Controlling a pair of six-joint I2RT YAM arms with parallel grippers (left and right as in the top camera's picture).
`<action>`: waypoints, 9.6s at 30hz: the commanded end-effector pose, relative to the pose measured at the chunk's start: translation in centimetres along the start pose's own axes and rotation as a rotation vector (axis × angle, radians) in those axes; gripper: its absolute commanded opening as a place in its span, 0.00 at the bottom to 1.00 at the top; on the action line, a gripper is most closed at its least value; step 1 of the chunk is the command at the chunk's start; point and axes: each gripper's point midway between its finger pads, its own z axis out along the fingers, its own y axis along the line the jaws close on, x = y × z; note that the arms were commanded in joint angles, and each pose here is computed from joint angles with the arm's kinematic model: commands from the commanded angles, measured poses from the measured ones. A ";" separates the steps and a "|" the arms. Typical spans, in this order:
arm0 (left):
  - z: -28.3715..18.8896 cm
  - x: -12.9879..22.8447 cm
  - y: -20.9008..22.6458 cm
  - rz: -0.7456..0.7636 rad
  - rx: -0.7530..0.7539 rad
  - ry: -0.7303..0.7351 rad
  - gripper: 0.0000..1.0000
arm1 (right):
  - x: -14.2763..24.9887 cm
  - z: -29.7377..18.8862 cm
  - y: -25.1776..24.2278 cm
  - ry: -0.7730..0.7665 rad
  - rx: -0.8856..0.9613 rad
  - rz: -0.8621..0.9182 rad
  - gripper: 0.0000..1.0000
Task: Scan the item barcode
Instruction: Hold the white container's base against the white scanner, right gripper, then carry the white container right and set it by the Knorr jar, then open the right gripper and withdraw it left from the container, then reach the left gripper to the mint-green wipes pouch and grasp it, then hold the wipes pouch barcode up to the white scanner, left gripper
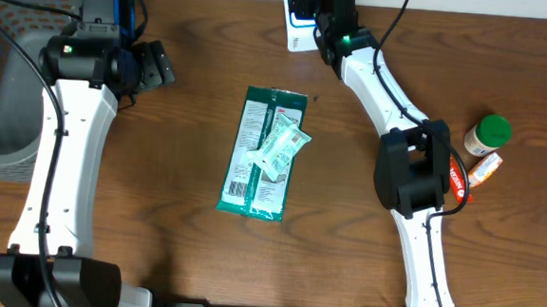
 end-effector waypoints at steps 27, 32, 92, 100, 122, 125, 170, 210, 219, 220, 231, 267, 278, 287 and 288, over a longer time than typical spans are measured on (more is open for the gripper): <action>0.5 0.2 0.4 -0.003 -0.018 0.012 0.96 | -0.8 -36.6 -14.4 0.821 0.408 0.075 0.01; 0.5 0.2 0.4 -0.003 -0.018 0.012 0.96 | 4.2 -36.0 -16.2 0.963 0.440 0.102 0.01; 0.5 0.2 0.4 -0.003 -0.018 0.012 0.96 | 20.6 -28.8 -15.0 1.023 0.366 -0.057 0.01; 0.5 0.2 0.4 -0.003 -0.018 0.012 0.96 | 19.8 -29.7 -18.9 1.006 0.511 -0.063 0.01; 0.5 0.2 0.4 -0.003 -0.018 0.012 0.96 | 18.9 -28.0 -15.5 0.978 0.206 0.196 0.59; 0.5 0.2 0.4 -0.003 -0.018 0.012 0.96 | 17.9 -26.8 -10.7 0.941 -0.058 0.307 0.76; 7.6 19.1 -17.4 0.688 0.578 0.271 0.74 | 17.2 -26.9 -6.0 0.953 -0.227 0.443 0.75; -1.6 12.5 -19.7 0.811 0.713 -0.122 0.07 | 8.2 -30.5 -8.5 0.654 -0.155 0.226 0.78; -10.2 7.3 -17.4 0.832 0.629 -0.354 0.07 | -0.9 -38.4 -15.7 0.303 0.170 0.171 0.90; -11.0 6.7 -17.2 0.844 0.612 -0.363 0.07 | -1.8 -39.5 -16.6 0.265 0.212 0.173 0.98; -14.6 2.0 -17.4 0.927 0.345 -0.564 0.07 | -2.0 -47.7 -24.5 0.204 0.649 0.216 0.99; 7.2 -7.3 -30.7 1.253 -0.242 -1.018 0.07 | 2.4 -48.9 -23.6 0.396 0.653 0.265 0.99; 15.1 -5.5 -29.8 1.336 -0.198 -0.924 0.07 | 2.5 -48.9 -23.7 0.398 0.653 0.266 0.99; 13.0 -6.9 -30.6 1.272 -0.191 -1.039 0.07 | 2.5 -48.9 -23.6 0.398 0.653 0.266 0.99; 12.6 -7.1 -30.7 1.261 -0.193 -1.055 0.07 | 2.5 -48.9 -23.6 0.398 0.653 0.266 0.99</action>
